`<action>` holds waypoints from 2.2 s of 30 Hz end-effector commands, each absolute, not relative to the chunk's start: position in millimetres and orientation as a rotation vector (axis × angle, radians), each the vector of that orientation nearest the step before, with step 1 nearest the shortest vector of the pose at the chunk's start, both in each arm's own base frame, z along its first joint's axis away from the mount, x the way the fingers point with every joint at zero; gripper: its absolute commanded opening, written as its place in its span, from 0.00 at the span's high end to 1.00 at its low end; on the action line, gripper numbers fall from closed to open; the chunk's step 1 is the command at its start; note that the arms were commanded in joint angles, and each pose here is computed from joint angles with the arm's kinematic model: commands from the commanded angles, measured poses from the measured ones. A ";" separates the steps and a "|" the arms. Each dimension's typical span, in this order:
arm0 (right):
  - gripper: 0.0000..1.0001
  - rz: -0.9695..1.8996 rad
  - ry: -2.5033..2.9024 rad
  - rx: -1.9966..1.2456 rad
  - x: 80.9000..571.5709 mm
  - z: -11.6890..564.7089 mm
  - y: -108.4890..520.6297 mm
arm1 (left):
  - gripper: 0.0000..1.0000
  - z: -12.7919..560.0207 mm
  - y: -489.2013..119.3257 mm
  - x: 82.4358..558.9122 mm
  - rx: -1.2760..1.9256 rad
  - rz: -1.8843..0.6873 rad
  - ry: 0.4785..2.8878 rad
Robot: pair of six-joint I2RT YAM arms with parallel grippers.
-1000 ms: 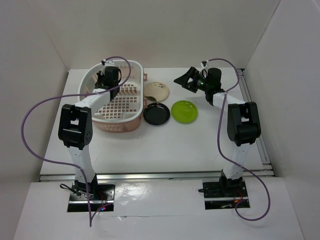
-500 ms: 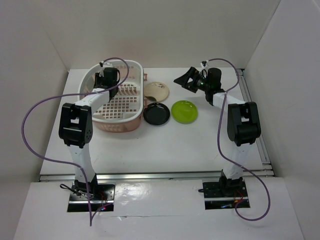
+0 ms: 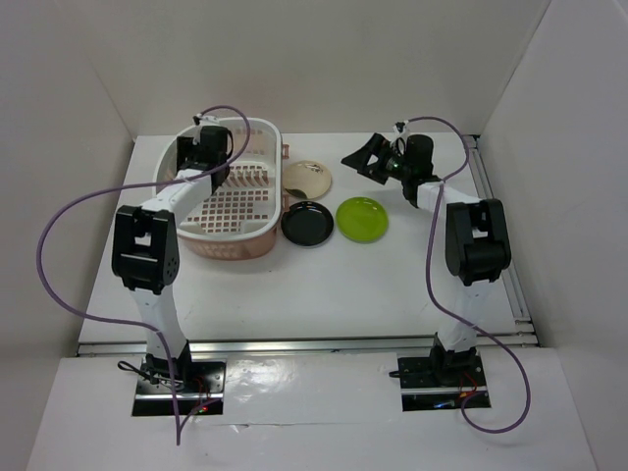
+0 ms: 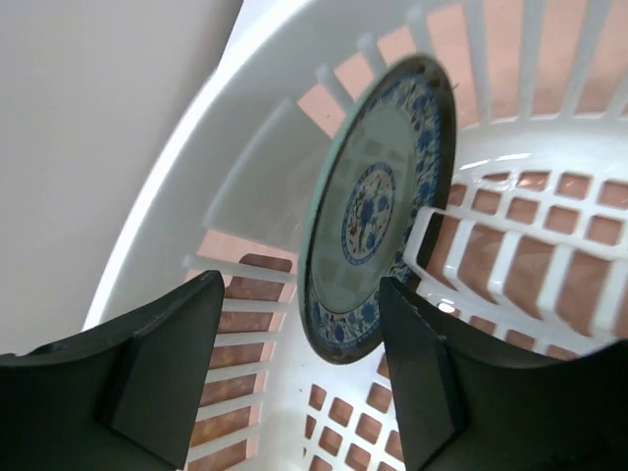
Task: Load the plates into the dish rack
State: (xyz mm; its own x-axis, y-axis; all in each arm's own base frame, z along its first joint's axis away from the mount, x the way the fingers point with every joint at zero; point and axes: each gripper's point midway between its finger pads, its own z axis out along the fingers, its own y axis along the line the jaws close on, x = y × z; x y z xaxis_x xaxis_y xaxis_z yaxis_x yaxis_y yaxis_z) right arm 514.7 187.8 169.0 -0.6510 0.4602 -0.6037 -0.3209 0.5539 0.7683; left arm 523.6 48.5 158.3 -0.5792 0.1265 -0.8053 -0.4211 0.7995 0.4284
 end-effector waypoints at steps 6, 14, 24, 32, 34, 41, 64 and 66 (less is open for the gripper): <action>0.00 1.038 1.945 0.076 543.3 175.2 175.5 | 0.07 258.4 38.3 520.0 -0.307 0.554 1.889; 0.02 0.971 2.041 0.041 592.3 130.4 162.6 | 0.00 328.6 -31.5 502.3 -0.162 0.048 1.905; 0.17 1.079 2.121 -0.008 588.0 78.6 180.2 | 0.00 384.6 -98.1 453.0 -0.048 -0.429 1.839; 0.22 1.144 2.184 -0.063 572.4 47.7 211.8 | 0.00 377.8 -108.0 437.8 -0.045 -0.511 1.856; 0.25 1.145 2.192 -0.059 573.3 40.6 212.0 | 0.00 373.2 -110.3 436.9 -0.047 -0.528 1.869; 0.27 1.150 2.232 -0.078 568.6 25.1 227.5 | 0.00 368.8 -110.0 434.4 -0.048 -0.528 1.878; 0.84 1.127 2.338 0.042 563.3 -17.1 249.4 | 0.00 366.6 -104.0 427.0 -0.065 -0.480 1.874; 0.95 1.141 2.345 0.078 561.8 -18.6 249.9 | 0.00 366.6 -104.0 427.0 -0.065 -0.480 1.874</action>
State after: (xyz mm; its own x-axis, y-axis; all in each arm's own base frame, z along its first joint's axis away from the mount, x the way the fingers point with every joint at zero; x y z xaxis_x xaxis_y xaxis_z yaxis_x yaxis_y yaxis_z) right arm 577.4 250.9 26.8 -0.8107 0.2692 -0.5200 -0.2790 0.6031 0.7473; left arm 433.7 -103.9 344.1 -0.4139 -0.2623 -0.8717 0.1665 0.9196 -0.3557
